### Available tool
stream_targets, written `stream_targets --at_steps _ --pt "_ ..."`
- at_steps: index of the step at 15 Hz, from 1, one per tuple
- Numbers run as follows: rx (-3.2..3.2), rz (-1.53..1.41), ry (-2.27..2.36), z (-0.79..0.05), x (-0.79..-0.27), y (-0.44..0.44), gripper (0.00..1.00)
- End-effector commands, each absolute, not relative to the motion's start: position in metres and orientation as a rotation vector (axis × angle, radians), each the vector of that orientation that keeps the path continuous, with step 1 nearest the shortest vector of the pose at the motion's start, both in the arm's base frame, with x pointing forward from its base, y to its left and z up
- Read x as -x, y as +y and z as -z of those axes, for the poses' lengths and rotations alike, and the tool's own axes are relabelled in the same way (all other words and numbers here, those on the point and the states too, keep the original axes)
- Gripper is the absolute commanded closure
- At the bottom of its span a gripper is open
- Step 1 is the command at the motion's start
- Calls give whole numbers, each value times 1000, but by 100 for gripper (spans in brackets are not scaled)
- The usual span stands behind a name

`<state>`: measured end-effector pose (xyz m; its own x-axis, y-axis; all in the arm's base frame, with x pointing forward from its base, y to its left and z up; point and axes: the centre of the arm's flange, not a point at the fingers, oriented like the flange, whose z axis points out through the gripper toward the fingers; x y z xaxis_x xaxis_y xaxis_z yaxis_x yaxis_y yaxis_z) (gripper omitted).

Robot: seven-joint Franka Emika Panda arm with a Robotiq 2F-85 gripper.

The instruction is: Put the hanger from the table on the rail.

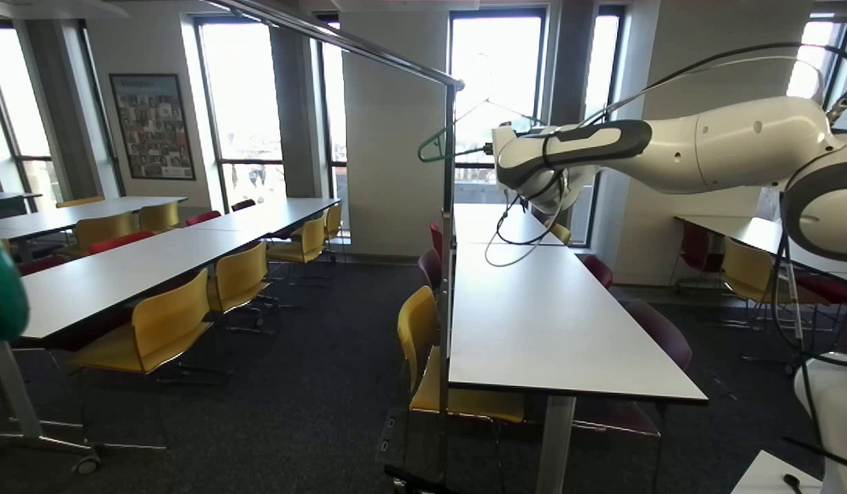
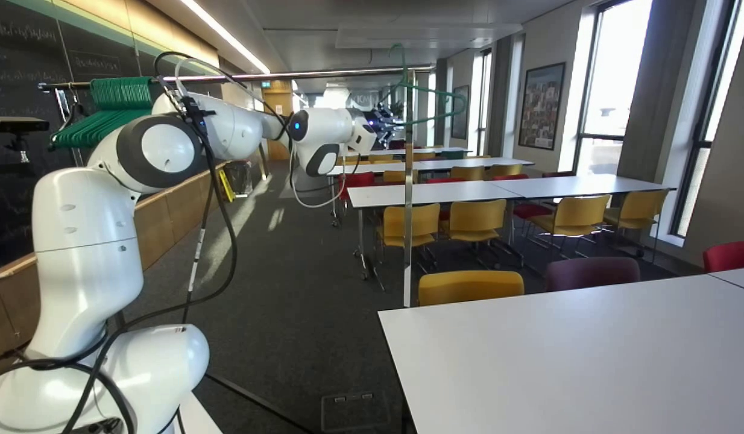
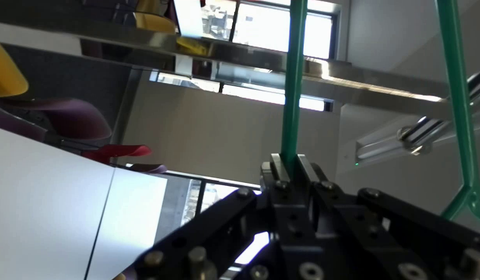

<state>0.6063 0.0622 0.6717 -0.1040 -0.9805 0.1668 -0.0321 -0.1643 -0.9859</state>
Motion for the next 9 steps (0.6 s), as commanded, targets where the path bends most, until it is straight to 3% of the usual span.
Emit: stream_targets --at_steps 1,9 --pt "1211 1531 1180 -663 -560 105 98" --pt "826 1535 1543 -621 -547 87 98"
